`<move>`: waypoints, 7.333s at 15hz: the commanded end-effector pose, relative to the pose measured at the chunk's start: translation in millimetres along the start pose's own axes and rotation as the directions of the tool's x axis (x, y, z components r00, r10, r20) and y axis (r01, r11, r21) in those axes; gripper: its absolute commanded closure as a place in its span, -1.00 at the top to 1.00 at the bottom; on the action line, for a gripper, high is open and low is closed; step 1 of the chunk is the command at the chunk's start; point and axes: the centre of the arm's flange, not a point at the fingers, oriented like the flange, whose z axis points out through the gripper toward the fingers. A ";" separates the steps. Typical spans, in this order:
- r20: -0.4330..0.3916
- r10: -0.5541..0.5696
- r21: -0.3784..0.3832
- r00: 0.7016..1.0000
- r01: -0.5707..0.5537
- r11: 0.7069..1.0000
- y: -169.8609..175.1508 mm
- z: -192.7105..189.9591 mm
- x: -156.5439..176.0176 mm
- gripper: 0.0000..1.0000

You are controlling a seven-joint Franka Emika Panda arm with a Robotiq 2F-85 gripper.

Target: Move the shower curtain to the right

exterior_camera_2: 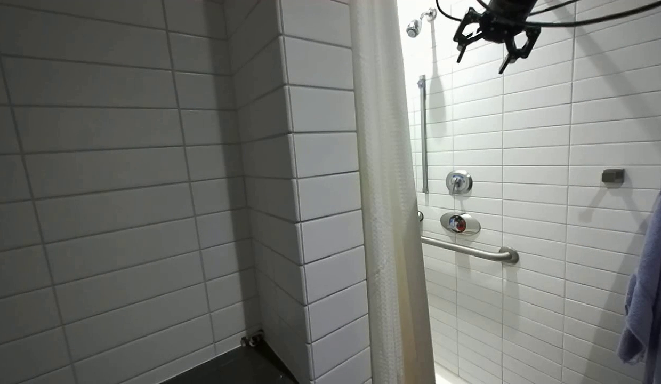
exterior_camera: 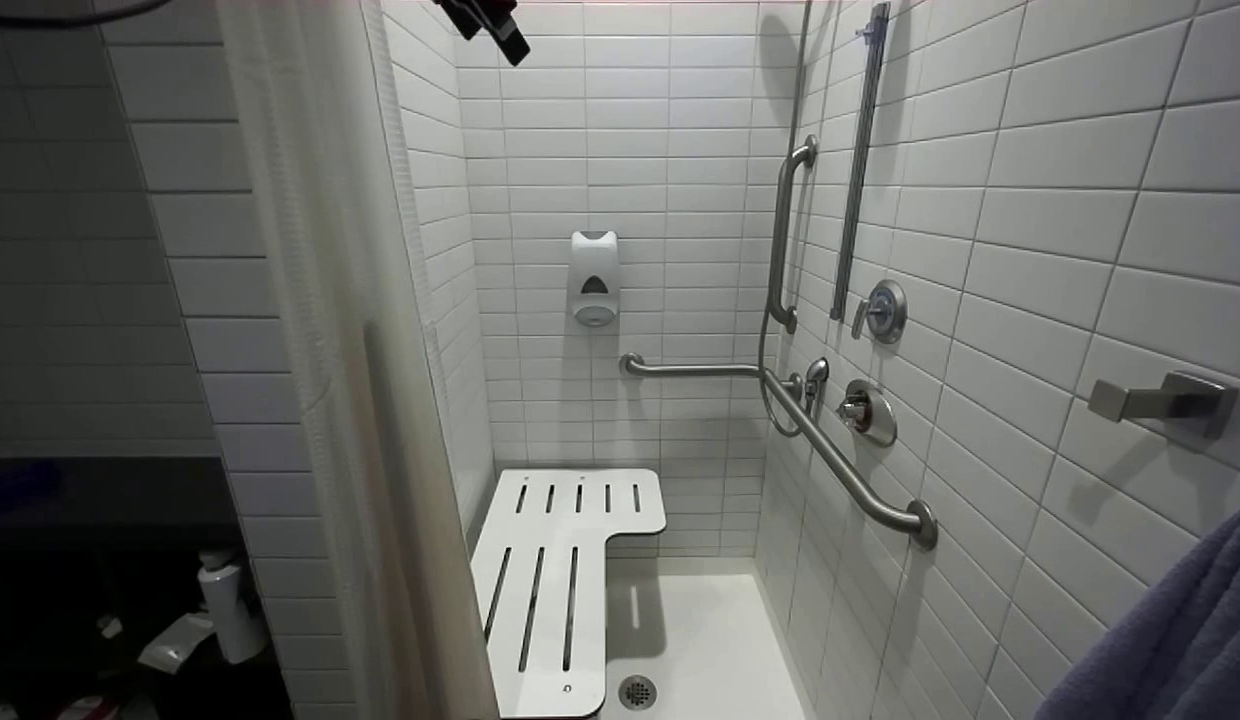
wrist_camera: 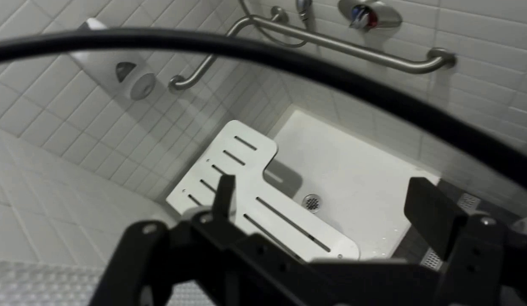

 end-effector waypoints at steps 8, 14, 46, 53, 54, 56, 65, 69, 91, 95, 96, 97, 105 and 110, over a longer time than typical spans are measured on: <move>-0.087 0.285 -0.426 0.955 -0.294 0.856 70.2 -22.7 -32.6 1.00; -0.148 0.466 -0.625 0.872 -0.448 0.640 105.8 -26.2 -26.3 1.00; 0.429 0.305 0.215 0.850 -0.424 0.880 35.5 50.7 -64.8 1.00; 0.442 0.008 0.575 0.897 -0.290 0.765 32.5 50.1 -62.6 1.00; 0.420 -0.033 0.620 0.907 -0.260 0.740 32.6 50.8 -61.7 1.00; 0.339 -0.105 0.686 0.935 -0.170 0.707 32.4 53.5 -60.3 1.00; 0.344 -0.175 0.281 0.923 0.077 0.957 94.3 29.9 -55.7 1.00; 0.349 -0.177 0.058 0.920 0.168 0.984 118.3 9.6 -41.6 1.00; 0.309 -0.058 -0.678 0.949 0.262 0.687 139.3 -61.6 72.5 1.00; 0.309 -0.058 -0.678 0.949 0.262 0.687 139.1 -61.4 72.3 1.00; 0.309 -0.058 -0.678 0.949 0.262 0.687 139.0 -61.4 72.3 1.00; 0.309 -0.058 -0.678 0.949 0.262 0.687 139.0 -61.4 72.4 1.00; 0.309 -0.058 -0.678 0.949 0.262 0.687 139.0 -61.3 72.4 1.00; 0.324 -0.055 -0.658 0.945 0.267 0.704 138.8 -56.1 69.1 0.50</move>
